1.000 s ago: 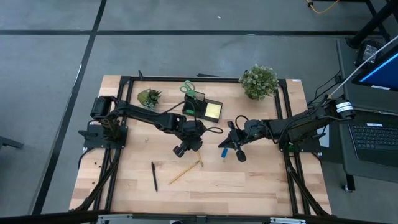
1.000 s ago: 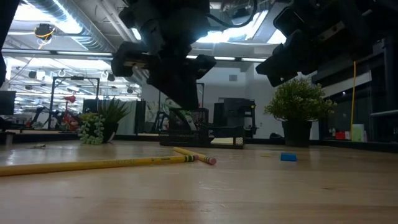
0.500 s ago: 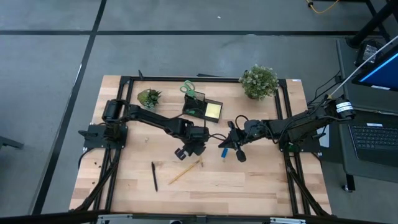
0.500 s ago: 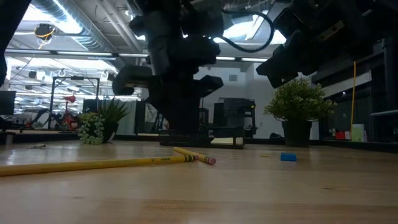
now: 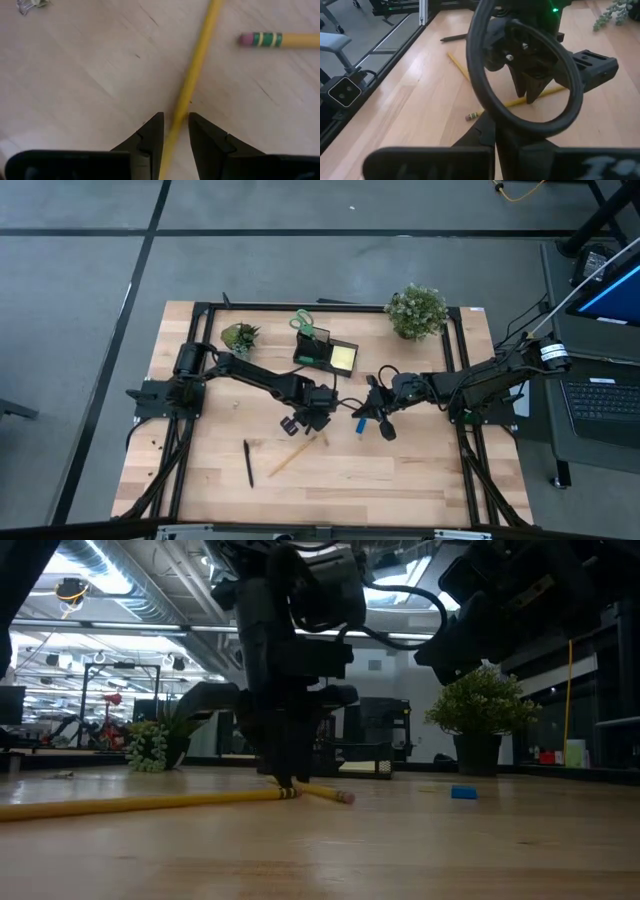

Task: Pick and place office supplies into organizer
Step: Put the top pencil into the desk organizer

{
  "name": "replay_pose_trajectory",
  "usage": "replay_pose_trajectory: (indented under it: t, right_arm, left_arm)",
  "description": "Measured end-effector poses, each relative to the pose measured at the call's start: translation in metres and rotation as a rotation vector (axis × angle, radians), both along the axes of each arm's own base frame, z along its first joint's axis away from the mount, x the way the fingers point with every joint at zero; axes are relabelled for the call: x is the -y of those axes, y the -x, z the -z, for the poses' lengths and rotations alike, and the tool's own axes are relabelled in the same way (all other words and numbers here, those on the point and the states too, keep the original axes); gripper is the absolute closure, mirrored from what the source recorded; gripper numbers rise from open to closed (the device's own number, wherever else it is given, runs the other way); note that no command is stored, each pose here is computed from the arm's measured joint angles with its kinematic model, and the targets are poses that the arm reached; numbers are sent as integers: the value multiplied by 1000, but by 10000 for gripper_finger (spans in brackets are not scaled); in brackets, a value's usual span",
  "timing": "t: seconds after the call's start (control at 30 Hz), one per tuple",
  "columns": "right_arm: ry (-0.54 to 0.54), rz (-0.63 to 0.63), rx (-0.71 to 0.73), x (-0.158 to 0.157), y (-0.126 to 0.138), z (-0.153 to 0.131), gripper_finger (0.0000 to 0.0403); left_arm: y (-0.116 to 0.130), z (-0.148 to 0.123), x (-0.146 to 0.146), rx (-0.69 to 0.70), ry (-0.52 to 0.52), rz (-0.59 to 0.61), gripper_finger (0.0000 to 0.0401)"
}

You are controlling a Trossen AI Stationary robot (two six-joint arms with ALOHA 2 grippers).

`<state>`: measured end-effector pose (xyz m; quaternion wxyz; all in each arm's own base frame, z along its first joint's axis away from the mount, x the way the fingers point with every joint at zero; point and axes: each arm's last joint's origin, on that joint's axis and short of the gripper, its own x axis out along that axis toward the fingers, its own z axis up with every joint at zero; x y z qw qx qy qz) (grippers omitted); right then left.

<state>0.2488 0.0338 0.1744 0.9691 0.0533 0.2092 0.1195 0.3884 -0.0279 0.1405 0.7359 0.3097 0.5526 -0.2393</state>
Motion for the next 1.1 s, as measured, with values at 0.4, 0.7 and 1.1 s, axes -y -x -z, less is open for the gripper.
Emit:
replay_pose_trajectory:
  t: [0.4, 0.7, 1.1]
  right_arm:
    - [0, 0, -6, 0, 0, 1, 395]
    - [1, 0, -10, 0, 0, 1, 395]
    - [1, -1, -12, 0, 0, 1, 395]
  left_arm:
    - [0, 1, 0, -5, 29, 39, 315]
    - [1, 3, 0, -24, 64, 40, 315]
    - [3, 4, 0, -53, 135, -6, 315]
